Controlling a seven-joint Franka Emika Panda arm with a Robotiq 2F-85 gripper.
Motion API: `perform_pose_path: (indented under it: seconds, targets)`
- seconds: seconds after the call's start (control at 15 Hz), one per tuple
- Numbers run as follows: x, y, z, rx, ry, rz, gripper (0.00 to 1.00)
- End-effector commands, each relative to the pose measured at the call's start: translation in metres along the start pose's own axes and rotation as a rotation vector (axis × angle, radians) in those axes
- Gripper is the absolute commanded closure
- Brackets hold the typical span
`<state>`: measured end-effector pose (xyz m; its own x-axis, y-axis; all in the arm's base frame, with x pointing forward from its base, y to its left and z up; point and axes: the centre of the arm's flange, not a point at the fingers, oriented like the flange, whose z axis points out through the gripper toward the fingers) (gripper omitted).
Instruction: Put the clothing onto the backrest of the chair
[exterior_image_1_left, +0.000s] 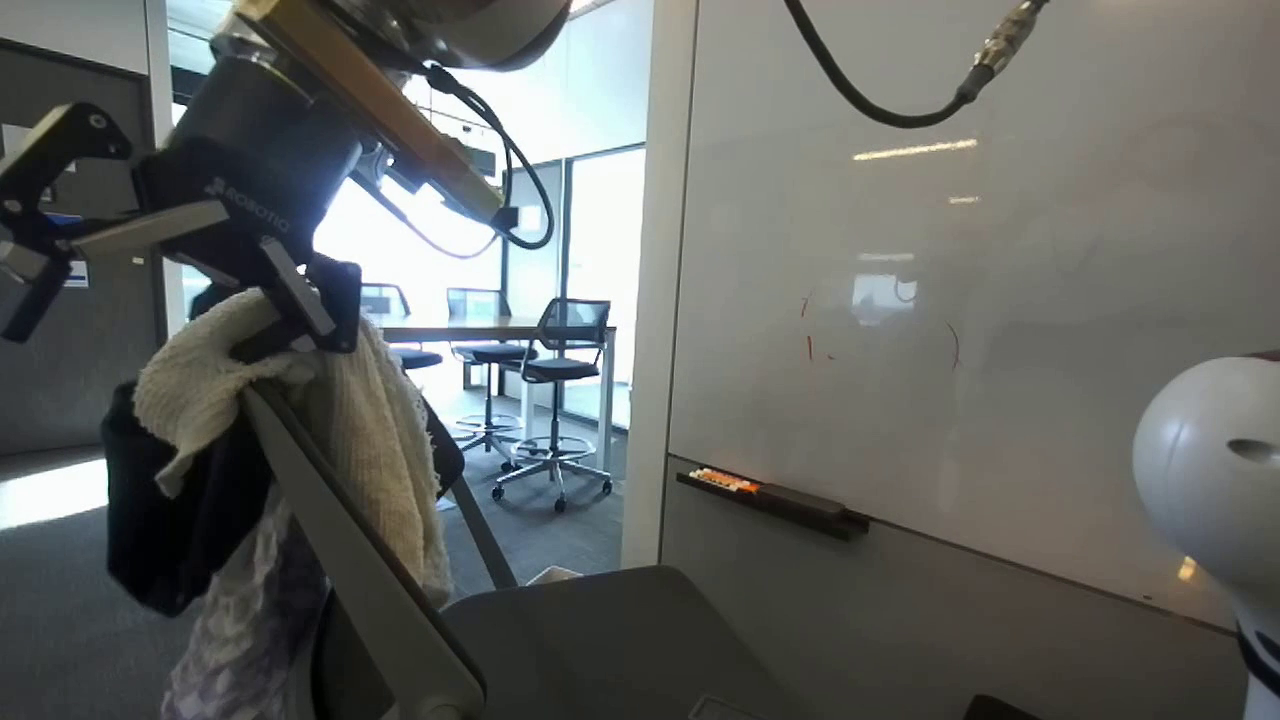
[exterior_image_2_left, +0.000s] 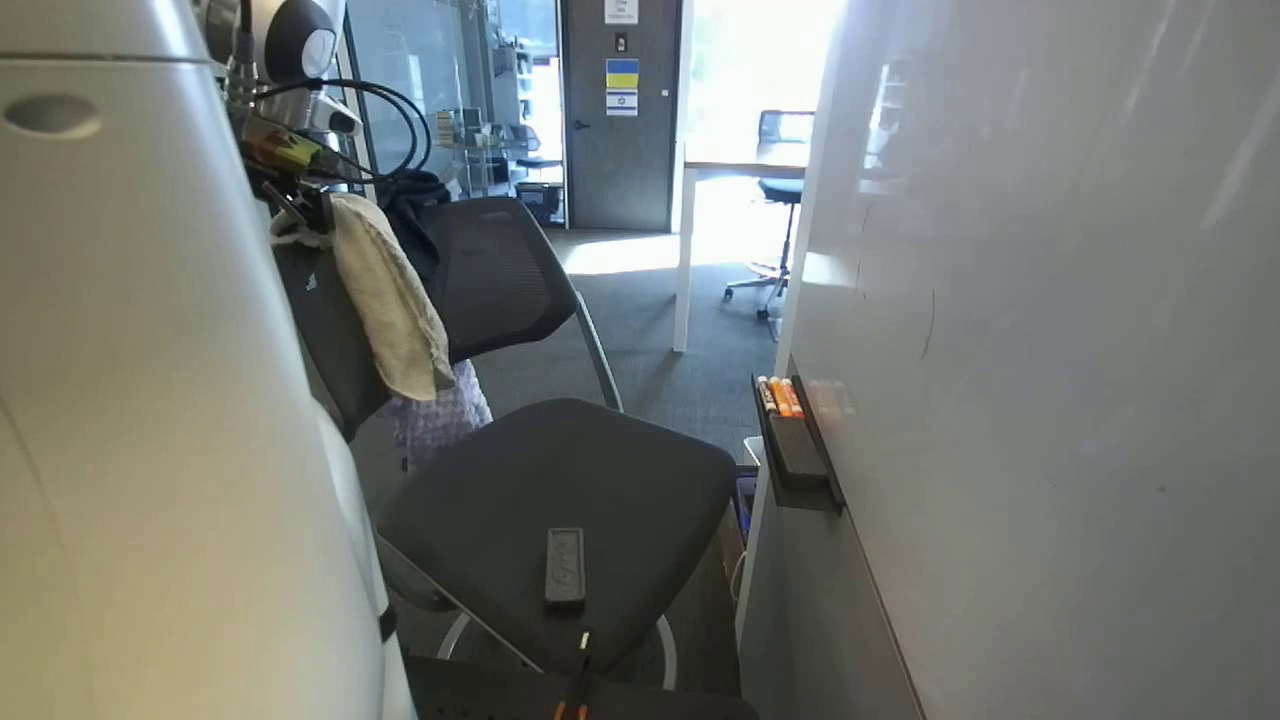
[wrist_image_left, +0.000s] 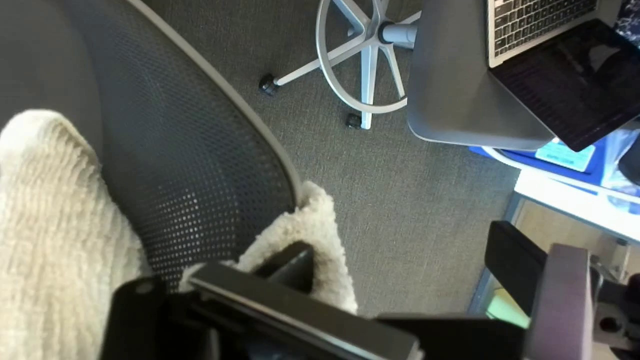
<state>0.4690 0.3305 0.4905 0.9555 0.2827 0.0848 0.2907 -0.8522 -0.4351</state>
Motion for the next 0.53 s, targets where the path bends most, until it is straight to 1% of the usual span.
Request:
perform_pose_path:
  seconds: [0.0, 0.13, 0.2, 0.33, 0.4, 0.47]
  targets:
    - [0.008, -0.024, -0.046, 0.013, 0.100, -0.011, 0.00]
    - [0.015, -0.024, -0.073, 0.016, 0.148, -0.014, 0.00]
    - [0.019, -0.023, -0.083, -0.008, 0.177, -0.014, 0.00]
    - [0.025, -0.014, -0.101, -0.074, 0.239, -0.007, 0.00]
    - [0.028, -0.002, -0.107, -0.135, 0.267, 0.007, 0.00]
    - [0.030, 0.009, -0.113, -0.176, 0.275, 0.016, 0.00]
